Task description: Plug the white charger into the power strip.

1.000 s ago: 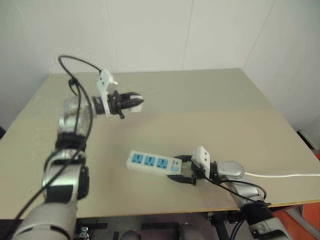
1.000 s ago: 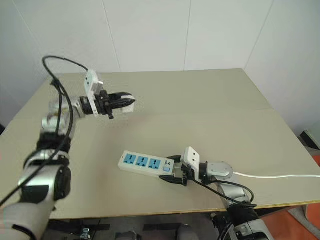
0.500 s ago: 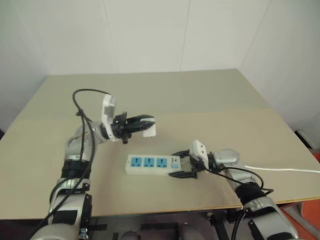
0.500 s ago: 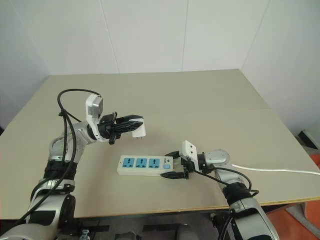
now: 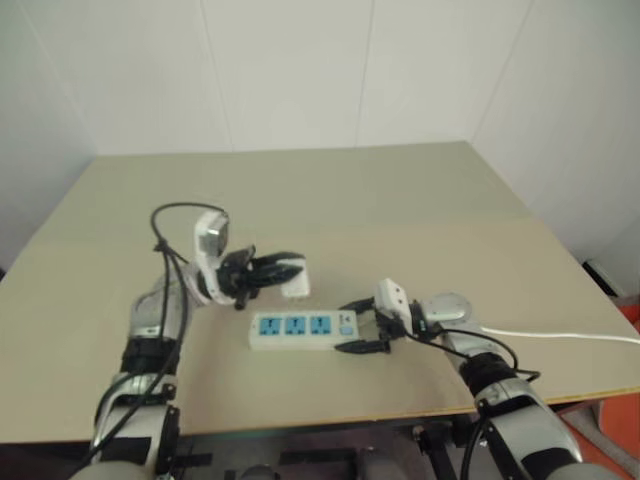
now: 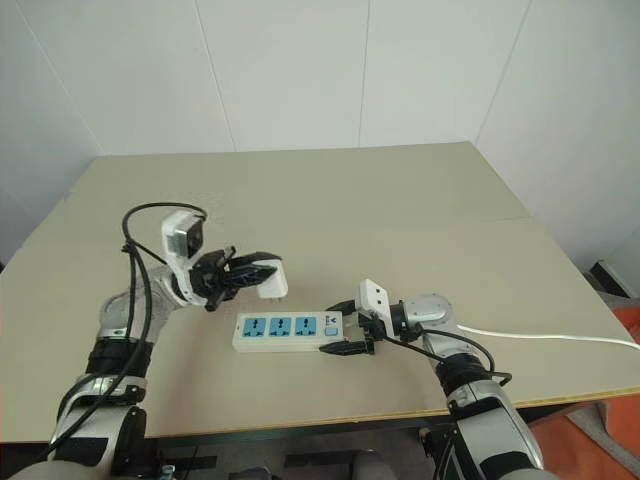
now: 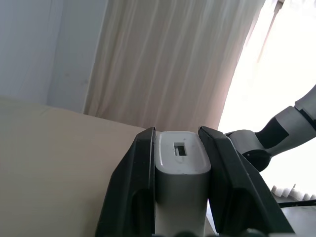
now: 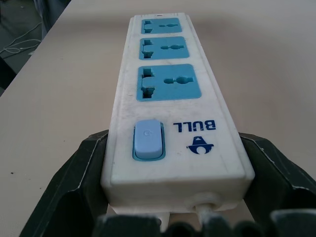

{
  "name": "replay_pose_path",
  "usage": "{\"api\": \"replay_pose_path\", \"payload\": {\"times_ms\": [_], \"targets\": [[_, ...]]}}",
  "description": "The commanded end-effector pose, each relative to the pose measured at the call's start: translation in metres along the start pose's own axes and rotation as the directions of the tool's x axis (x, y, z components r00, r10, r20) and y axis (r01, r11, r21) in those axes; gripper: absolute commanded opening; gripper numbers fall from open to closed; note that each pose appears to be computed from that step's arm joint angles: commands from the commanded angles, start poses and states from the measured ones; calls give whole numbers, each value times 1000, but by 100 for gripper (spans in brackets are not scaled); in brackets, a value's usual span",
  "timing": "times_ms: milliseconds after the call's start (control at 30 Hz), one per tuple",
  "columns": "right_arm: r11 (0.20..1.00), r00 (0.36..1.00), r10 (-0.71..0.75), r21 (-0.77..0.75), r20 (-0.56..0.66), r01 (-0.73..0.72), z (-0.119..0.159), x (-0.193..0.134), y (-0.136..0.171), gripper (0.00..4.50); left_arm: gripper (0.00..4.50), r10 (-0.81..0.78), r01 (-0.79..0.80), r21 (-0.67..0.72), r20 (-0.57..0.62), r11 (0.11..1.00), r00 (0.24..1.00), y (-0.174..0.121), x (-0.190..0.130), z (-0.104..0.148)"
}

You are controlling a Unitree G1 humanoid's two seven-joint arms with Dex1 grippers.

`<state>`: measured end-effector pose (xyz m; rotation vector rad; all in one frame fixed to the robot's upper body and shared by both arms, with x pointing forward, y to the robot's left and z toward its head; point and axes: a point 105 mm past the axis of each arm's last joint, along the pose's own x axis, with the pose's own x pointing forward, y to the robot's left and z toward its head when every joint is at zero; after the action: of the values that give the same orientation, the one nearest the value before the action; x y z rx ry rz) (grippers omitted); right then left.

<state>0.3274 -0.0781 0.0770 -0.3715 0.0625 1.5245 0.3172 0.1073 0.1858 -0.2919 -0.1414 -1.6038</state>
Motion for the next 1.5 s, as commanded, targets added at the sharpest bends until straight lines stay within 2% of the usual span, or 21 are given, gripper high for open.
{"api": "replay_pose_path", "payload": {"times_ms": [33, 267, 633, 1000, 1500], "targets": [[998, 997, 44, 39, -62, -42, -18, 7, 13, 342, 101, -12, 13, 61, -16, 998, 1000, 4, 7, -4], [998, 997, 37, 48, -67, -34, -20, 7, 15, 342, 101, -67, 73, 71, -92, 995, 993, 10, 16, -24], [997, 997, 31, 67, -67, -27, -23, 13, 22, 342, 101, -81, 87, 63, -96, 994, 992, 13, 20, -33], [997, 997, 31, 74, -76, -26, -24, 15, 23, 342, 101, -95, 106, 58, -171, 993, 981, 10, 18, -50], [997, 997, 28, 74, -76, -22, -25, 17, 24, 342, 101, -72, 85, 64, -195, 994, 978, 14, 14, -62]]}}
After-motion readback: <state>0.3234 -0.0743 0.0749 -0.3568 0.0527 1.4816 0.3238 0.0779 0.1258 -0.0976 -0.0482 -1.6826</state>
